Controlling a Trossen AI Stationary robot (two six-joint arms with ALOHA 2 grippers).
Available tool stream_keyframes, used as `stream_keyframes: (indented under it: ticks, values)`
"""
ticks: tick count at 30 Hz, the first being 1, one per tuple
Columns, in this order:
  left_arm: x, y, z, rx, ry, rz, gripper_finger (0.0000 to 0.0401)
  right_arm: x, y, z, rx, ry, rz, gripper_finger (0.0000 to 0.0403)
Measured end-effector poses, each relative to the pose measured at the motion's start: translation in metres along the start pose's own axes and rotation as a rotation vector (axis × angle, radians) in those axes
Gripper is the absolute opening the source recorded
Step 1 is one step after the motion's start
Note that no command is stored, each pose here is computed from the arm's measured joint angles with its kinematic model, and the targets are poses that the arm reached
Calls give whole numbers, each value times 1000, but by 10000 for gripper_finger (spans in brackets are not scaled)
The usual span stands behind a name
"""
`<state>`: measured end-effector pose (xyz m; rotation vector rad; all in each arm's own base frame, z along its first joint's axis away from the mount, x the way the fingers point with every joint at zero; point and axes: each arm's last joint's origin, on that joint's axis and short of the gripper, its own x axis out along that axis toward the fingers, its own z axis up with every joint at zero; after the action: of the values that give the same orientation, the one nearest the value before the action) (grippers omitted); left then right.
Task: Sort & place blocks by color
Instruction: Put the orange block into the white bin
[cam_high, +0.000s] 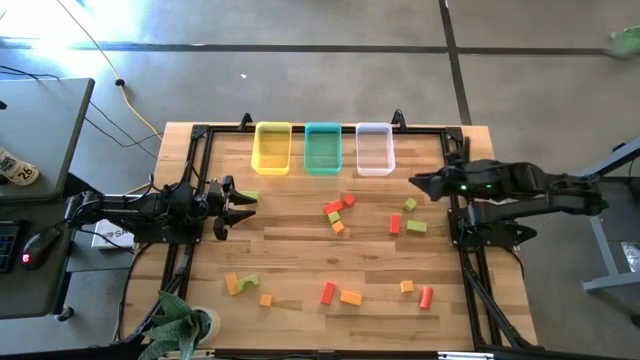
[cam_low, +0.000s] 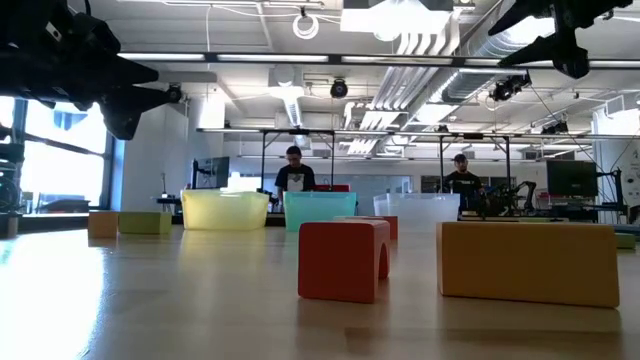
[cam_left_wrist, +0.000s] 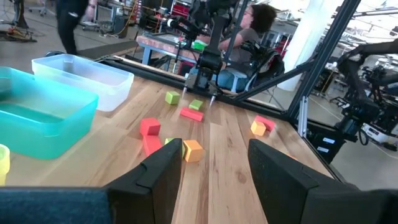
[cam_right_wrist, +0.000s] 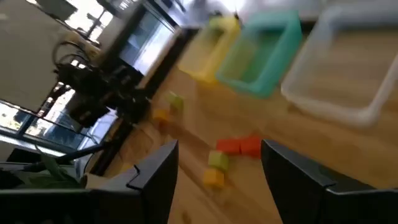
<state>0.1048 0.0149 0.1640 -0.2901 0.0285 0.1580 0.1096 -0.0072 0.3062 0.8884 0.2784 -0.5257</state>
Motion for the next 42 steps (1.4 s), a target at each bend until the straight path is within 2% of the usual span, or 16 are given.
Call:
stream_keyframes:
  ticks: [6, 14, 26, 33, 42]
  values:
    - [0, -1, 4, -1, -38, -11, 172, 25, 18, -3, 254, 199, -168, 216]
    - [-1, -3, 10, 0, -103, -31, 172, 66, 25, -20, 407, 333, -362, 216]
    - [-1, -1, 10, -3, -122, 36, 172, 114, 15, -48, 496, 397, -658, 216]
    - [-1, -1, 10, -3, -121, 45, 172, 136, 4, -67, 485, 458, -840, 216]
    - [-1, -1, 10, -3, -117, 44, 172, 159, -7, -83, 452, 477, -956, 216]
